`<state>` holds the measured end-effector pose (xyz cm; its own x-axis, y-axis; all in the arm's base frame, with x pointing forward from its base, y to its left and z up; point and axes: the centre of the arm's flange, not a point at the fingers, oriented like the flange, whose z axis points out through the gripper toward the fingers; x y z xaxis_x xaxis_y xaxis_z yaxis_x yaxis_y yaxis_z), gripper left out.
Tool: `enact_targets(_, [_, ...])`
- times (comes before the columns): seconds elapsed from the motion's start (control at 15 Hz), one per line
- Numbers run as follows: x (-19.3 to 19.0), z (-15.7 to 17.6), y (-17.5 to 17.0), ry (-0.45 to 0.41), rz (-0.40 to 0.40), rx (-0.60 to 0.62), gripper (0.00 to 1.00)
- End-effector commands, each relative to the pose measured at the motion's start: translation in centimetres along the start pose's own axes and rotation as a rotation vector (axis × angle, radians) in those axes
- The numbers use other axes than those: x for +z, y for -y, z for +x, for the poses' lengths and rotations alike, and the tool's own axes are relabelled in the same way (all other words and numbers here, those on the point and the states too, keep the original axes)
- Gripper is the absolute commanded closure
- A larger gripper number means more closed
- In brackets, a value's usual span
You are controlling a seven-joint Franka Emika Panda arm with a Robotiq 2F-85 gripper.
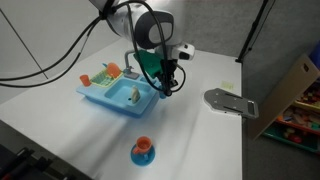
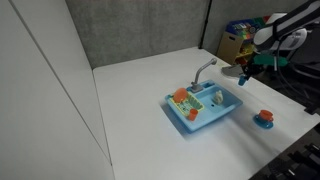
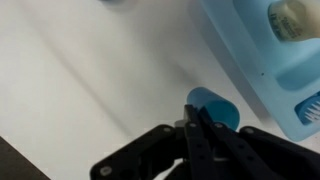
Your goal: Place the blue cup on the table
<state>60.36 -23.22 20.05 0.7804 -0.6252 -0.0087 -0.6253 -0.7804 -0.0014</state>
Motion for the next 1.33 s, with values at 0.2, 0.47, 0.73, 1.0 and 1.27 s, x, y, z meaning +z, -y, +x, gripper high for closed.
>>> enact_targets(0.2, [3.1,3.0,-2.5,0.008,-0.013,0.084,0.97])
enact_targets(0.47, [5.6,2.4,-4.4,0.008,-0.018,0.097,0.97])
enact_targets(0.73, [8.2,1.8,-5.9,0.027,-0.030,0.115,0.97])
enact_targets(1.0, [9.7,0.5,-6.8,0.052,-0.034,0.107,0.97])
enact_targets(1.27, [10.8,-0.4,-7.1,0.050,-0.027,0.060,0.97])
